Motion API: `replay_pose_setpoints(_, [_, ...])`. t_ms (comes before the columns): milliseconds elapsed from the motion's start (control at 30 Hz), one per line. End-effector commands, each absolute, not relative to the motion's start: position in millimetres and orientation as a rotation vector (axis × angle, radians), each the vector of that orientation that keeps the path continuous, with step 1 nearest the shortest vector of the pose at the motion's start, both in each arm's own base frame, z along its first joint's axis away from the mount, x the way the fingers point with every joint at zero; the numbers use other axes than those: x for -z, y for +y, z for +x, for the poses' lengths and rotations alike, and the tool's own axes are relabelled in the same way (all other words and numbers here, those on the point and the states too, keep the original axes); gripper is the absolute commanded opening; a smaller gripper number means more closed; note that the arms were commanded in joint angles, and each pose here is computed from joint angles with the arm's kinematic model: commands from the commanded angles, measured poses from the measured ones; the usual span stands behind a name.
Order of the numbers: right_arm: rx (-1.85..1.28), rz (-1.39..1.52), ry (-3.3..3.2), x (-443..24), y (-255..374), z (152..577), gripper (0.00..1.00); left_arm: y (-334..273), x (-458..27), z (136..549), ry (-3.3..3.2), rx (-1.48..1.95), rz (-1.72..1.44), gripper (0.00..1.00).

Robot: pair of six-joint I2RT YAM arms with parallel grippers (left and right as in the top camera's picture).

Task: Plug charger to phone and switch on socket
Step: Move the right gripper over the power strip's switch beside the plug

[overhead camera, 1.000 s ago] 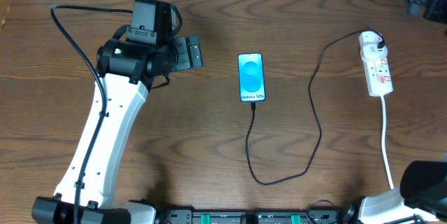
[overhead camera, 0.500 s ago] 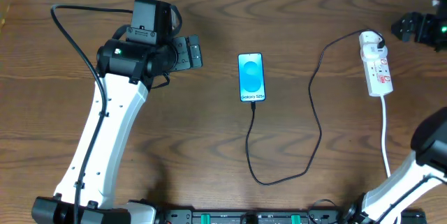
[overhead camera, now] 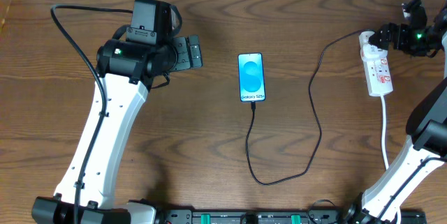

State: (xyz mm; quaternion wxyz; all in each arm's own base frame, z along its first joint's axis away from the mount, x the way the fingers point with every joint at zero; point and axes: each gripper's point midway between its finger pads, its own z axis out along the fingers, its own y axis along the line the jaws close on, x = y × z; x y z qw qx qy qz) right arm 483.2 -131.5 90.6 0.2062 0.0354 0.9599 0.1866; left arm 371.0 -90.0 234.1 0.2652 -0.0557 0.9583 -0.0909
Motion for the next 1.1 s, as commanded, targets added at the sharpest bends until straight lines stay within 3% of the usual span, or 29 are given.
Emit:
replay_pose_setpoints(0, [-0.571, 0.151, 2.678, -87, -124, 483, 0.99, -89, -237, 372, 2.581, 0.231, -0.135, 0.98])
replay_pose_setpoints(667, [-0.594, 0.356, 2.740, -40, -116, 469, 0.99, -89, -237, 372, 2.581, 0.231, -0.135, 0.98])
replay_pose_setpoints(1067, [-0.593, 0.380, 2.737, -38, -117, 469, 0.99, -89, -237, 372, 2.581, 0.231, -0.135, 0.98])
